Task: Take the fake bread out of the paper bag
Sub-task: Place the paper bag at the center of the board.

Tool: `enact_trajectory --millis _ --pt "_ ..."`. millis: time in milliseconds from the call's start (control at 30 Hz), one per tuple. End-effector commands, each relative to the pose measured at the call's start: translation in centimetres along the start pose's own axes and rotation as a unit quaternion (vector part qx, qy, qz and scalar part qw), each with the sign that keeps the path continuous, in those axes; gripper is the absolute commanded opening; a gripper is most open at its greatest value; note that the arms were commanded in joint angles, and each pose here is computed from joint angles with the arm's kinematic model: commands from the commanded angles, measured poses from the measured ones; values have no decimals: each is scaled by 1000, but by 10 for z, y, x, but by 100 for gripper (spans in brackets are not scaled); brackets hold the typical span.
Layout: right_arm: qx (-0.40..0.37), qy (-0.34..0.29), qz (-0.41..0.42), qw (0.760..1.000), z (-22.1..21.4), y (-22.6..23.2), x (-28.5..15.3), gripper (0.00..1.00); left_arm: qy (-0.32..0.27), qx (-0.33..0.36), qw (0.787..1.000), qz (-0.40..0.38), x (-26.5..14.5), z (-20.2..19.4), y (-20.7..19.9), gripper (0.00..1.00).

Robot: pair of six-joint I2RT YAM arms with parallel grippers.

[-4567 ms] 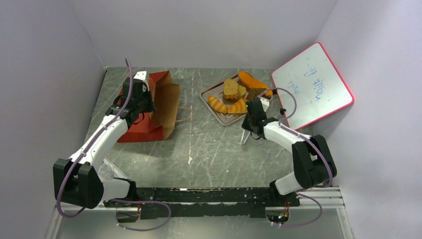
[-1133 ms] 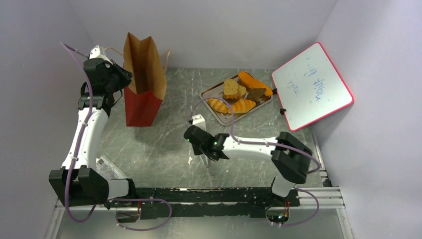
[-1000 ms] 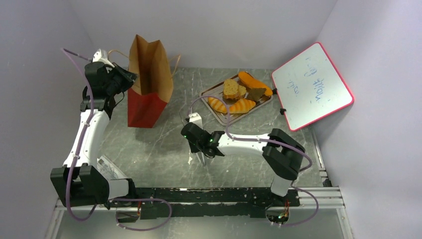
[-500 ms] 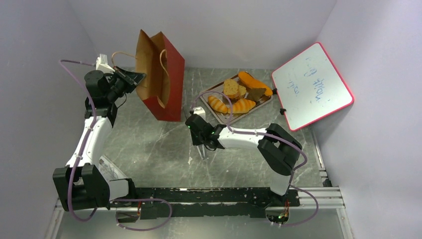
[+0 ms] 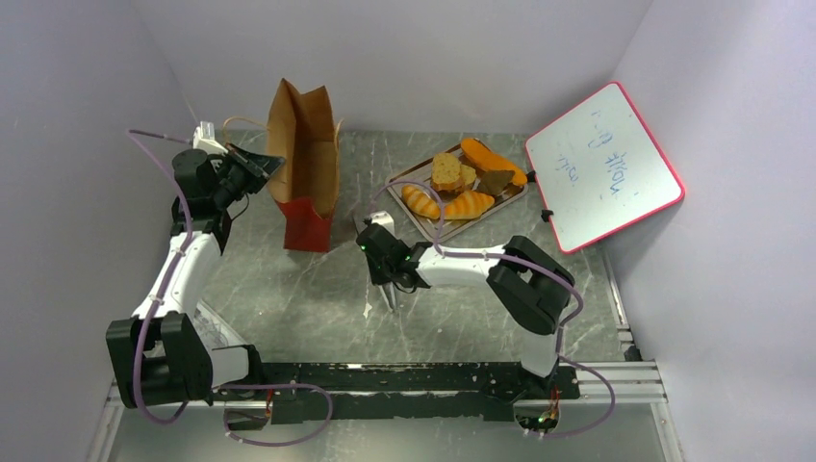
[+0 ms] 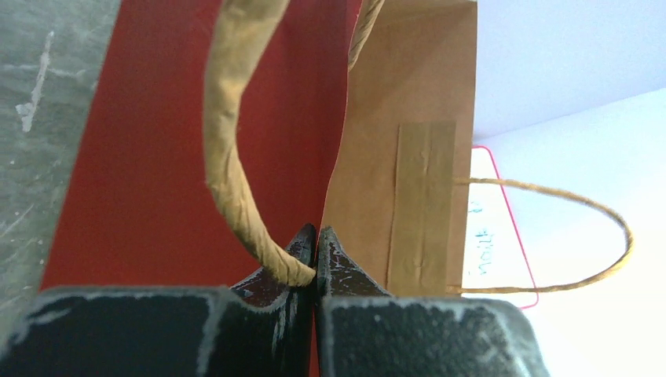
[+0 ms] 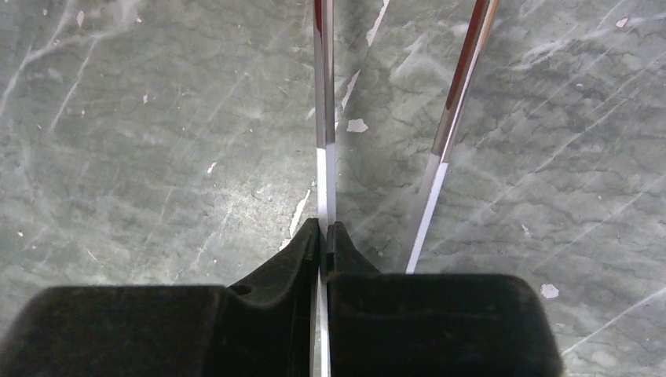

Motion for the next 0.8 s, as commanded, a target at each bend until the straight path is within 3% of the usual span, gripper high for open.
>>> enact_trajectory --millis 0,300,533,767 --pt "2 -18 14 1000 10 8 4 0 -19 8 1000 -20 -4 4 0 7" --pt "3 -15 4 1000 6 4 8 0 -14 -3 1000 -28 -4 -2 6 7" --pt "0 -10 0 1000 4 3 9 16 -5 -2 1000 -18 -4 -4 10 8" --pt "-3 -10 -5 1000 4 1 8 35 -2 -4 1000 -15 -3 -5 11 20"
Point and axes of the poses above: each gripper's point midway between its finger pads, its own x axis out along the fingers, its own y axis along the line the jaws close on, z = x × y, the point moved 10 cm from there along -x, back along the fingers, and after that the axes turned 15 degrees about x, right-handed, at the moved point
